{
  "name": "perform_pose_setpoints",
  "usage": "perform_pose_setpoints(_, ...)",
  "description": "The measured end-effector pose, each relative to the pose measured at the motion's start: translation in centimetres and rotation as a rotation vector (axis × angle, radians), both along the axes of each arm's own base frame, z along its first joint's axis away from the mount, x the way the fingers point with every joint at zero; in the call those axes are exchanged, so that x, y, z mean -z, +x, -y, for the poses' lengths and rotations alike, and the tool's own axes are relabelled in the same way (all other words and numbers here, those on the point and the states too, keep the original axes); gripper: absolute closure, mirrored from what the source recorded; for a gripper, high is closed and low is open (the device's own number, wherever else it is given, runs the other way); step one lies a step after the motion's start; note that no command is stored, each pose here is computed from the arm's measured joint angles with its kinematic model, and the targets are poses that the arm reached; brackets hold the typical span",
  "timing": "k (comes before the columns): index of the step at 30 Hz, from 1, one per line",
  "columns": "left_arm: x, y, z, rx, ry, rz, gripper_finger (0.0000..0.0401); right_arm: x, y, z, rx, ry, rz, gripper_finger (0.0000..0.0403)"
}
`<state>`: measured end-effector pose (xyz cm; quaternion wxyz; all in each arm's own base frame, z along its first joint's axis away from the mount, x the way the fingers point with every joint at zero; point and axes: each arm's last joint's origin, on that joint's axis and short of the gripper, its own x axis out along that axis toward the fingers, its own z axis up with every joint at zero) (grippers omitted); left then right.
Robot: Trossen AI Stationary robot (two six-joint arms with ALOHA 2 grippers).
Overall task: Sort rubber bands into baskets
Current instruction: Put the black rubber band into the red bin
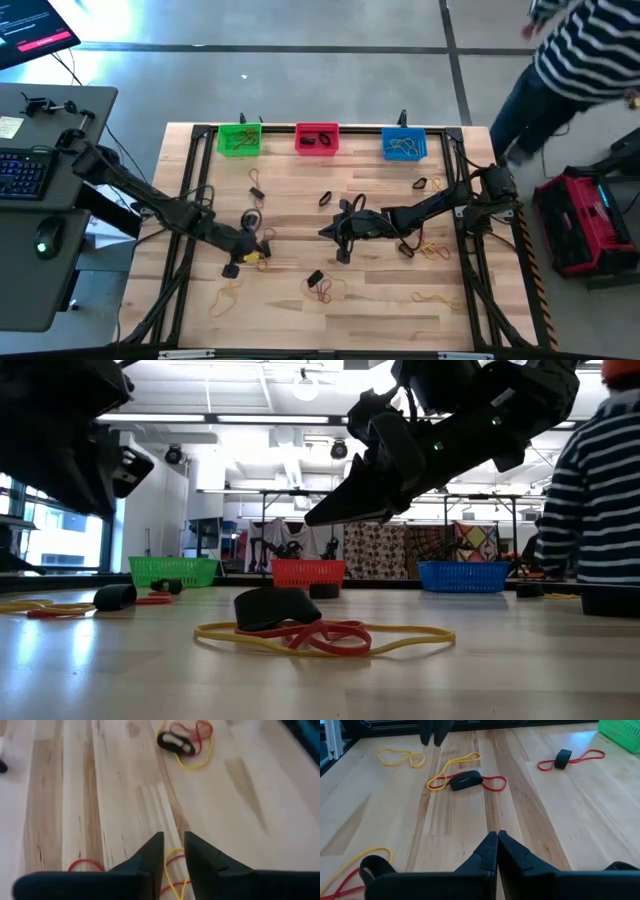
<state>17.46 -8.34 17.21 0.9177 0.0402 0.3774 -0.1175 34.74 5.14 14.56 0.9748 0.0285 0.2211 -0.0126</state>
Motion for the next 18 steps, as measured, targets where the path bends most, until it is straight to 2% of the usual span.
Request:
perform_pose_setpoints(2, 0.3, 0.4, 0.4, 0.028, 0.045, -0.019, 0.0314, 0.0, 0.0, 0.0, 0.000, 0.000, 0.000, 0.0402)
perform_pose_setpoints(11, 1.0, 2.4, 1.0, 0.002, 0.195, -0.157, 0.0253, 0.0, 0.0, 0.0, 0.000, 0.000, 0.000, 0.0402)
perform_pose_setpoints(18, 1.2, 2.1, 0.7, 0.044, 0.321, -0.204, 0.0240, 0.0, 0.0, 0.0, 0.000, 0.000, -0.001, 0.0402)
